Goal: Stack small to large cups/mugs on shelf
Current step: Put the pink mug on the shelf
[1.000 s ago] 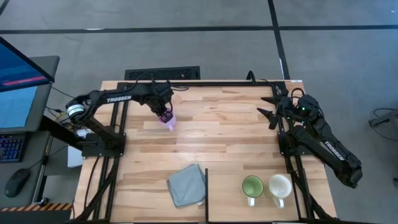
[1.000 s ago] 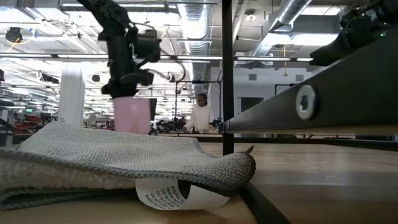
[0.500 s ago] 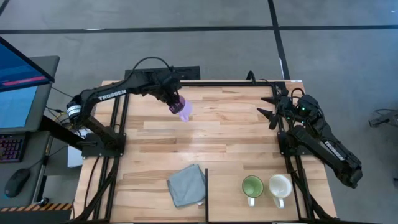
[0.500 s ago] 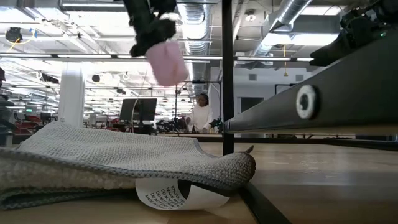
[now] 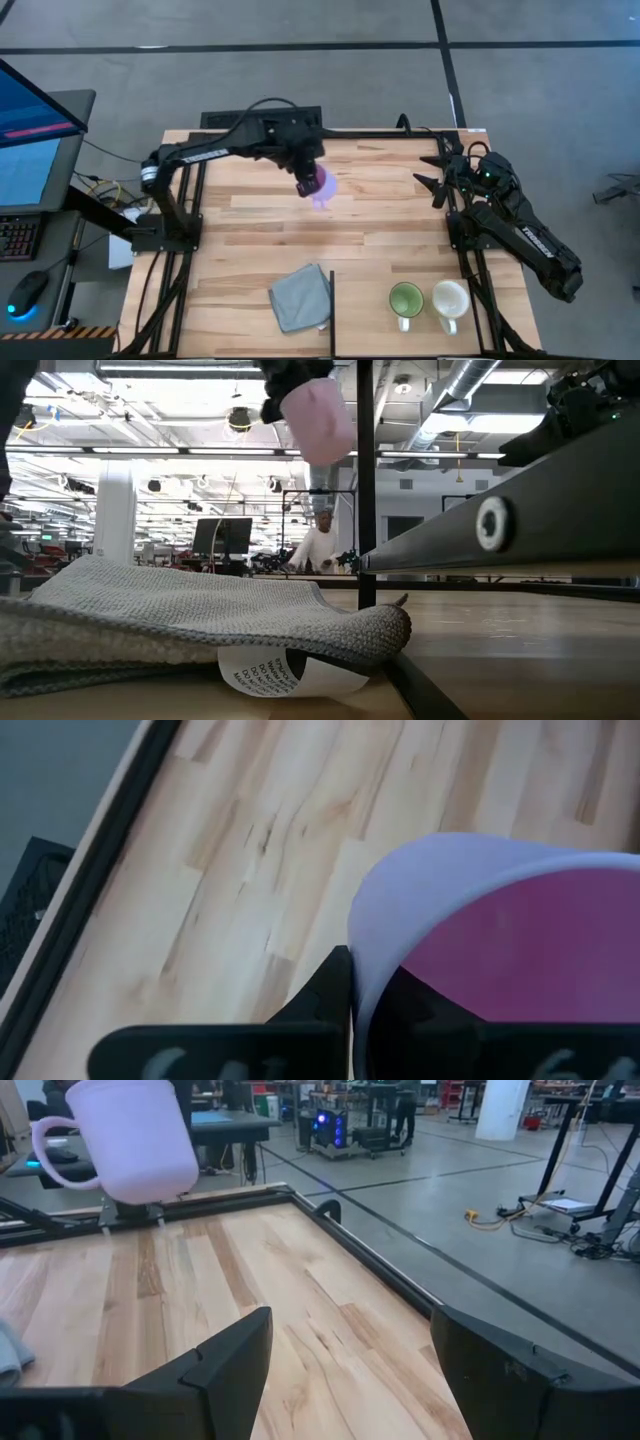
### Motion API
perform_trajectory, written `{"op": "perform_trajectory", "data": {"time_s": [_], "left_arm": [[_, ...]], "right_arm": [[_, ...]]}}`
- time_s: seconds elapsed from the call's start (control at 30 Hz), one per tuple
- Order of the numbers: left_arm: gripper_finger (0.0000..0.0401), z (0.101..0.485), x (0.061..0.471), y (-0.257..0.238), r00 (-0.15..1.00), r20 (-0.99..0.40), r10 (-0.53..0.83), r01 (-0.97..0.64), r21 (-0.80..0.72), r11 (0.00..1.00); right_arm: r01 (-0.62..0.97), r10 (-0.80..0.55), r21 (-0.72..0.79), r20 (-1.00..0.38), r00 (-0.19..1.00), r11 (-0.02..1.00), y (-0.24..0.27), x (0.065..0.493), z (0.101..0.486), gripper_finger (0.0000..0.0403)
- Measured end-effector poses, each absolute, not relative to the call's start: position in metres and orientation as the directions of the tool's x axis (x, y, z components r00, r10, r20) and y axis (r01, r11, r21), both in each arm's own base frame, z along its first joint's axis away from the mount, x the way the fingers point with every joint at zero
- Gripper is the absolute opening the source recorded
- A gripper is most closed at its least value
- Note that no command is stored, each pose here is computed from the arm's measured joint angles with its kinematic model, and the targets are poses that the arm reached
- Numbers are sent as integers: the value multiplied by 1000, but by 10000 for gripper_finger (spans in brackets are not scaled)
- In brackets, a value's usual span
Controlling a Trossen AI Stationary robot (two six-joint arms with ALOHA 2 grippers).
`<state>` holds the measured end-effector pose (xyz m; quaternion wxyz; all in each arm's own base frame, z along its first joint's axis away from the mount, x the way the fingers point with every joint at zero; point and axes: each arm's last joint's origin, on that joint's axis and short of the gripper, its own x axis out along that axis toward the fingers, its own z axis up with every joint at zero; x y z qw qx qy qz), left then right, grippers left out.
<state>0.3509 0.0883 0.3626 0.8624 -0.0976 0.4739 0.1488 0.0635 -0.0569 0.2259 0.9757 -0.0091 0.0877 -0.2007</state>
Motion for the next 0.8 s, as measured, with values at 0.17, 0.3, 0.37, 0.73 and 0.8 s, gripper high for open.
{"op": "perform_trajectory", "data": {"time_s": [0.17, 0.3, 0.37, 0.73, 0.8], "left_arm": [[0, 359, 380, 80, 468, -873, 140, -296, -5, 955], [0, 356, 400, 69, 458, -881, 118, -258, -5, 966], [0, 355, 408, 64, 448, -888, 108, -247, -7, 969], [0, 345, 433, 22, 428, -903, 42, -230, -64, 971], [0, 346, 434, 15, 434, -900, 37, -241, -77, 967]], "right_arm": [[390, -393, -52, -168, 904, 919, -57, 63, 226, 297], [388, -391, -52, -168, 905, 920, -57, 64, 226, 297], [386, -389, -52, -168, 906, 921, -57, 64, 226, 297], [380, -381, -46, -178, 907, 924, -58, 65, 225, 297], [372, -373, -41, -187, 909, 927, -58, 66, 224, 297]]}}
